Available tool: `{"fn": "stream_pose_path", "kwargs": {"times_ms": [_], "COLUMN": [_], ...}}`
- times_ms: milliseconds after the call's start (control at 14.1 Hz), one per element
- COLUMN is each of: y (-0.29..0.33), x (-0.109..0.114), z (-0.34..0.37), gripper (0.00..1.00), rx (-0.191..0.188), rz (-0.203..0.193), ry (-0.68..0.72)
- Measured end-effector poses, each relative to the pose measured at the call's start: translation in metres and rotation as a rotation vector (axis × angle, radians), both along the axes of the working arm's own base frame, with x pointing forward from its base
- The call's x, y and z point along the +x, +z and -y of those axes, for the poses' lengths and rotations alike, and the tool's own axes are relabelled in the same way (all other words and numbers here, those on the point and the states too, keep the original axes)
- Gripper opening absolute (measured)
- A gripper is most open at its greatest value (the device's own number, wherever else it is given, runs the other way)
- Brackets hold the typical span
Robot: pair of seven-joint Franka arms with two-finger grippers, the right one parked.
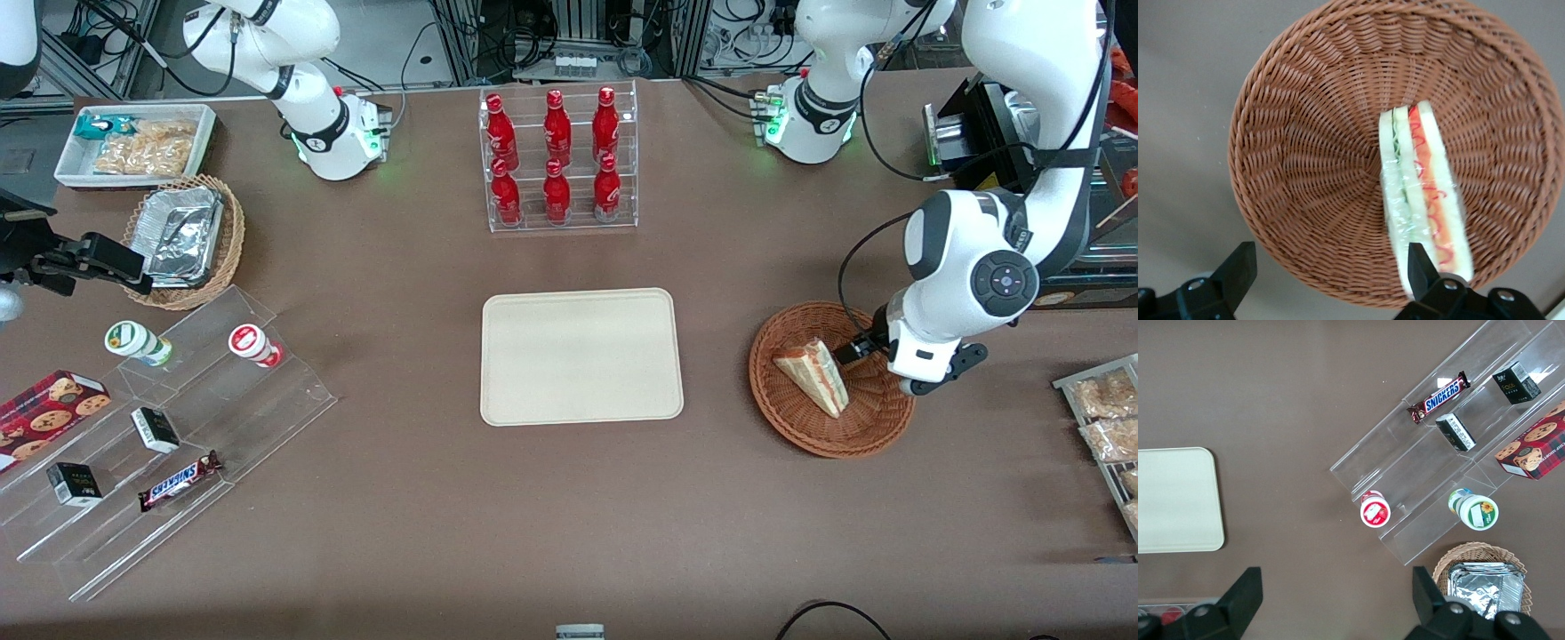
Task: Place sandwich from basket to tray
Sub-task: 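Lower the open left gripper around the sandwich and close it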
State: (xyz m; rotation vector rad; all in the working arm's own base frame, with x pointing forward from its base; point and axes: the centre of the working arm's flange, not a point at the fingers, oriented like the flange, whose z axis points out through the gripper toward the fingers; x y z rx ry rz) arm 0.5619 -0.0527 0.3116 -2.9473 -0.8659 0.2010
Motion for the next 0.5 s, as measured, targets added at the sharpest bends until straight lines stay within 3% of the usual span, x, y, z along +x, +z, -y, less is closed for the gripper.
{"fn": "stream_pose_path", "kwargs": {"times_ms": [284, 497], "y": [0.007, -0.007], "x": [0.008, 0.010], "z": [0.005, 0.016], "gripper": [1.00, 1.00], "rx": [-0.008, -0.016], "rz": [0.050, 0.056], "ry": [0.103, 0.118]}}
